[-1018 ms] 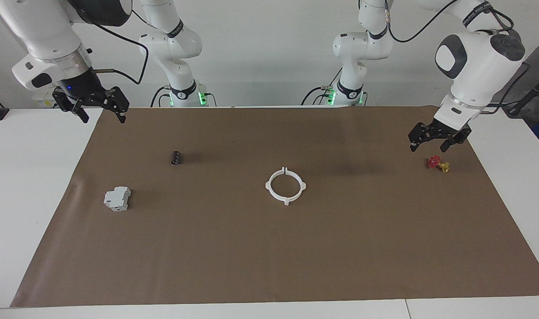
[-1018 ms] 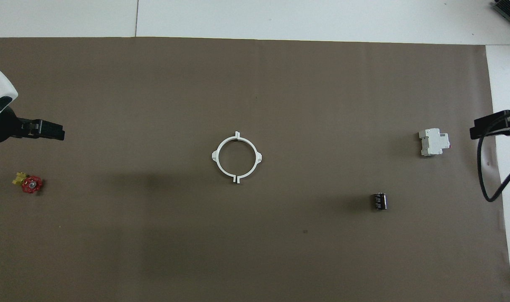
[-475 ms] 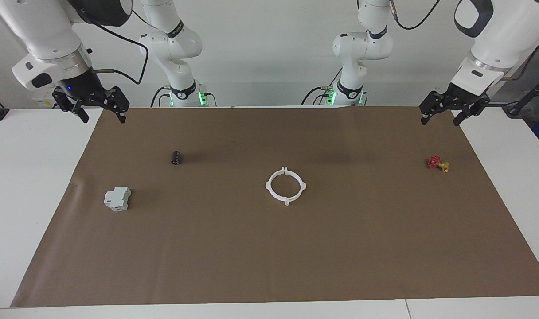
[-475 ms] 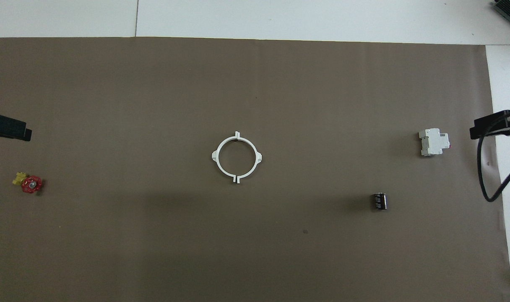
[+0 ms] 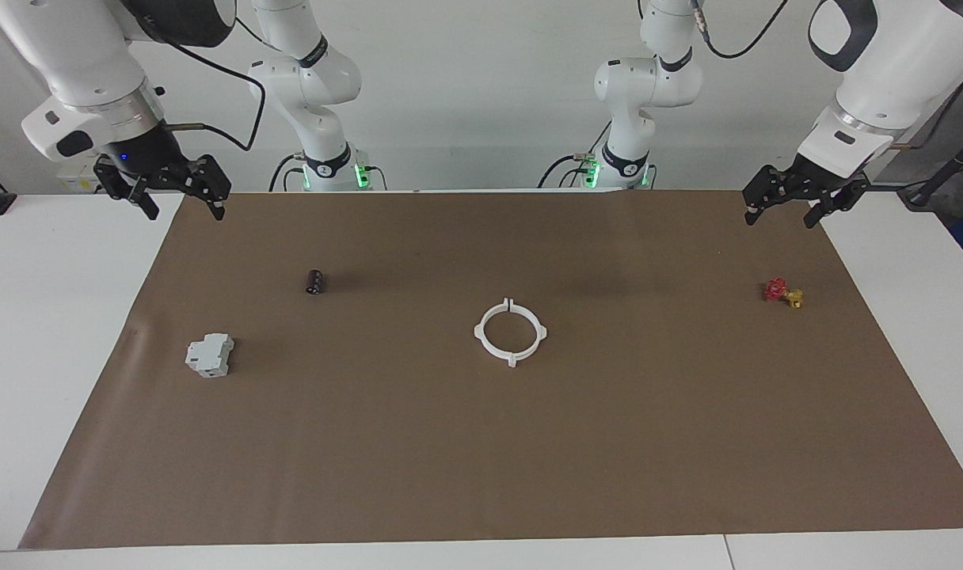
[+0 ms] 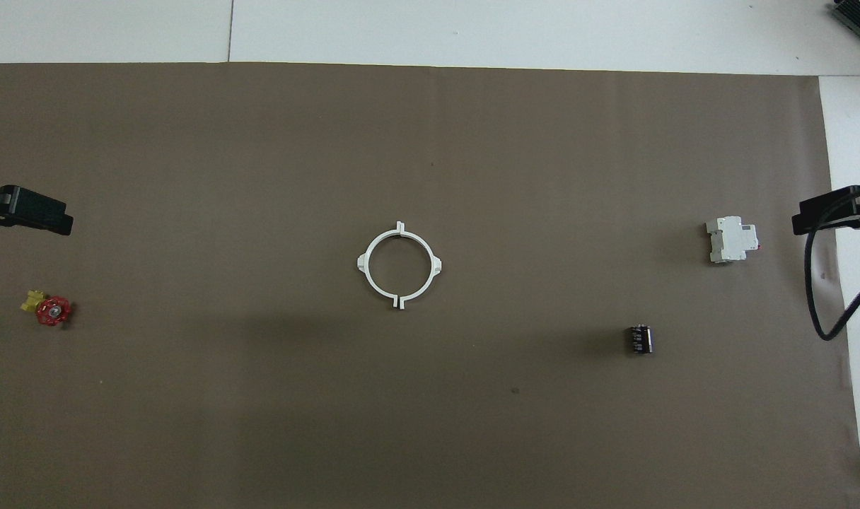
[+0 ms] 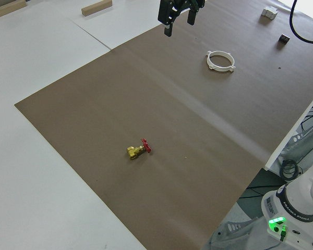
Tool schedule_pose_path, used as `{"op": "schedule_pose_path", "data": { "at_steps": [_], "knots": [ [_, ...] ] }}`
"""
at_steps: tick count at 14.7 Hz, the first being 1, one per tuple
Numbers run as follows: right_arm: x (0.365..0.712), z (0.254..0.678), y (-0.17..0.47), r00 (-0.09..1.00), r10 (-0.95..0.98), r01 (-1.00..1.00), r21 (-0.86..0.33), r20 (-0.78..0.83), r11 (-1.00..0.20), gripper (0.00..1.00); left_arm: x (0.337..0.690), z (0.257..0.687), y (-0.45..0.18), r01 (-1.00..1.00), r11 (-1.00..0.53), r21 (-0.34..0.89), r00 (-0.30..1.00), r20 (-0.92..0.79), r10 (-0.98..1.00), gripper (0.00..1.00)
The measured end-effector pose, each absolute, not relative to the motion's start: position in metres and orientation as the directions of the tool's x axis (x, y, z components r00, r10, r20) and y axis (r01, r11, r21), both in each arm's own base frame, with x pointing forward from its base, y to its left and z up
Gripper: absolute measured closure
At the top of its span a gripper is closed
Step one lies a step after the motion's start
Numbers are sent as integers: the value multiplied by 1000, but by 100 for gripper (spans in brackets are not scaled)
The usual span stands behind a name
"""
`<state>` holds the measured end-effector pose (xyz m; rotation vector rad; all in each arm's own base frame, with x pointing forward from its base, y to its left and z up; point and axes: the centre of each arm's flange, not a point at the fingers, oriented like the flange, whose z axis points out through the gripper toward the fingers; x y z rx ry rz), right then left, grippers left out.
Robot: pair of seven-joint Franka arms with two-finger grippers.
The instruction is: Assemble drain pipe with both arms
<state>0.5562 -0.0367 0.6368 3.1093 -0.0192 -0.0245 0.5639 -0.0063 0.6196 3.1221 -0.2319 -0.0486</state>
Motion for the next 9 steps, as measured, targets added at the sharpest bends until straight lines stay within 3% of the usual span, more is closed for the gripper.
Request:
{"op": "schedule_pose_path", "data": {
  "at_steps": [9],
  "knots": [
    [556, 637, -37, 1000, -13, -12, 32, -16, -999, 0, 569, 610, -21, -166, -986, 12, 985, -49, -167, 0]
  ]
}}
